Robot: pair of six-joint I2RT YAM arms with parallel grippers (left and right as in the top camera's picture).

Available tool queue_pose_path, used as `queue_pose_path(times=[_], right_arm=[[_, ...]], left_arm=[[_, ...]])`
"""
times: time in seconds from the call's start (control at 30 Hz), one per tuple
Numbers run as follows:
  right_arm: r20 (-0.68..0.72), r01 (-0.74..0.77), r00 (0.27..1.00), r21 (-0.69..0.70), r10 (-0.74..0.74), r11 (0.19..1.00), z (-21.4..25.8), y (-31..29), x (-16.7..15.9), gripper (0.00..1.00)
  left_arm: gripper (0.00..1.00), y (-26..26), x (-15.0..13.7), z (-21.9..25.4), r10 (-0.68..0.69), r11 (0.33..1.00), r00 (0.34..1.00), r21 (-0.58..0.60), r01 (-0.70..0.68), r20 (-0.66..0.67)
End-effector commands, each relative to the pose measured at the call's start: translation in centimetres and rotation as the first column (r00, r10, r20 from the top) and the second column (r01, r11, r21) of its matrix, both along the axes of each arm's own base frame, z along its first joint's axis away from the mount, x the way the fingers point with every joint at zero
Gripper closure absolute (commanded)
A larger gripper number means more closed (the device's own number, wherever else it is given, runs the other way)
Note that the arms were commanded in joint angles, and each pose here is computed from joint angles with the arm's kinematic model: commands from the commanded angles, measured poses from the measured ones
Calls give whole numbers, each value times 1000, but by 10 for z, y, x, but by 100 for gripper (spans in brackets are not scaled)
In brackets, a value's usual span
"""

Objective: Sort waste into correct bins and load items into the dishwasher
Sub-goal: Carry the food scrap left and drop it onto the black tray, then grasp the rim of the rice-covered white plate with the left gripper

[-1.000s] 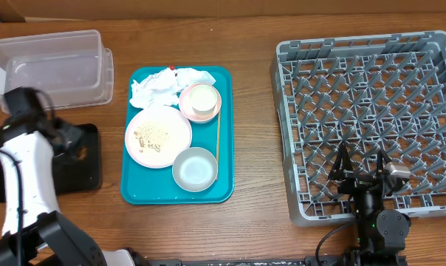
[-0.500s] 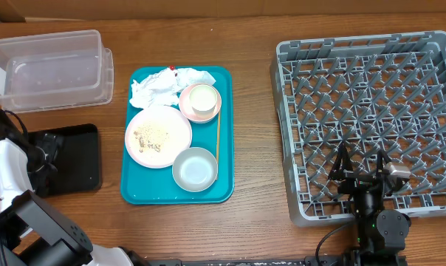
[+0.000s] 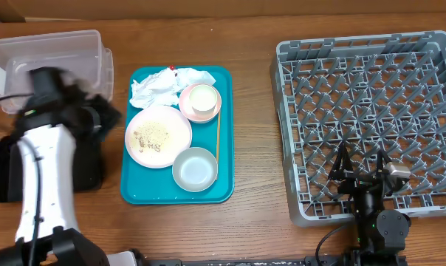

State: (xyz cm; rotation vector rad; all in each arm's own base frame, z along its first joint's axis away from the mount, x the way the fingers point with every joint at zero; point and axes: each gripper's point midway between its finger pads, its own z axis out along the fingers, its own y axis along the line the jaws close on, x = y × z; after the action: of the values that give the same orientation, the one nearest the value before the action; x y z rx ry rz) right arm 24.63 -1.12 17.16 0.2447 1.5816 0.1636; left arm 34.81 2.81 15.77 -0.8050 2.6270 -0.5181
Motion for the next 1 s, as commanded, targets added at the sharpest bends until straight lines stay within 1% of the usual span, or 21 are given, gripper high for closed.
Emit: queue_pose_path(times=[0.0, 0.07, 0.17, 0.23, 0.33, 0.47, 0.53, 0.63, 0.97], right_arm=[[7, 0, 1000, -4, 0, 1000, -1, 0, 0, 0], [7, 0, 1000, -4, 0, 1000, -1, 0, 0, 0], [7, 0, 1000, -4, 0, 1000, -1, 0, 0, 0], [7, 0, 1000, -4, 0, 1000, -1, 0, 0, 0], [7, 0, 1000, -4, 0, 1000, -1, 0, 0, 0], [7, 0, 1000, -4, 0, 1000, -1, 0, 0, 0], [7, 0, 1000, -4, 0, 1000, -1, 0, 0, 0], [7, 0, 1000, -4, 0, 1000, -1, 0, 0, 0], [7, 0, 1000, -4, 0, 1000, -1, 0, 0, 0]], left_arm=[[96, -30, -3, -24, -125, 968, 987, 207, 144, -100], [96, -47, -2, -35, -152, 947, 979, 264, 185, -138], [96, -70, 7, -57, -169, 908, 970, 356, 221, -173], [96, -82, 16, -73, -183, 892, 966, 383, 241, -180], [96, -98, 20, -101, -179, 896, 959, 367, 251, -218], [96, -111, 12, -124, -196, 903, 939, 321, 285, -283], [96, -121, 6, -132, -221, 910, 925, 276, 309, -308], [96, -131, -4, -134, -249, 917, 907, 220, 334, -340], [96, -133, -27, -133, -262, 906, 870, 206, 371, -417]])
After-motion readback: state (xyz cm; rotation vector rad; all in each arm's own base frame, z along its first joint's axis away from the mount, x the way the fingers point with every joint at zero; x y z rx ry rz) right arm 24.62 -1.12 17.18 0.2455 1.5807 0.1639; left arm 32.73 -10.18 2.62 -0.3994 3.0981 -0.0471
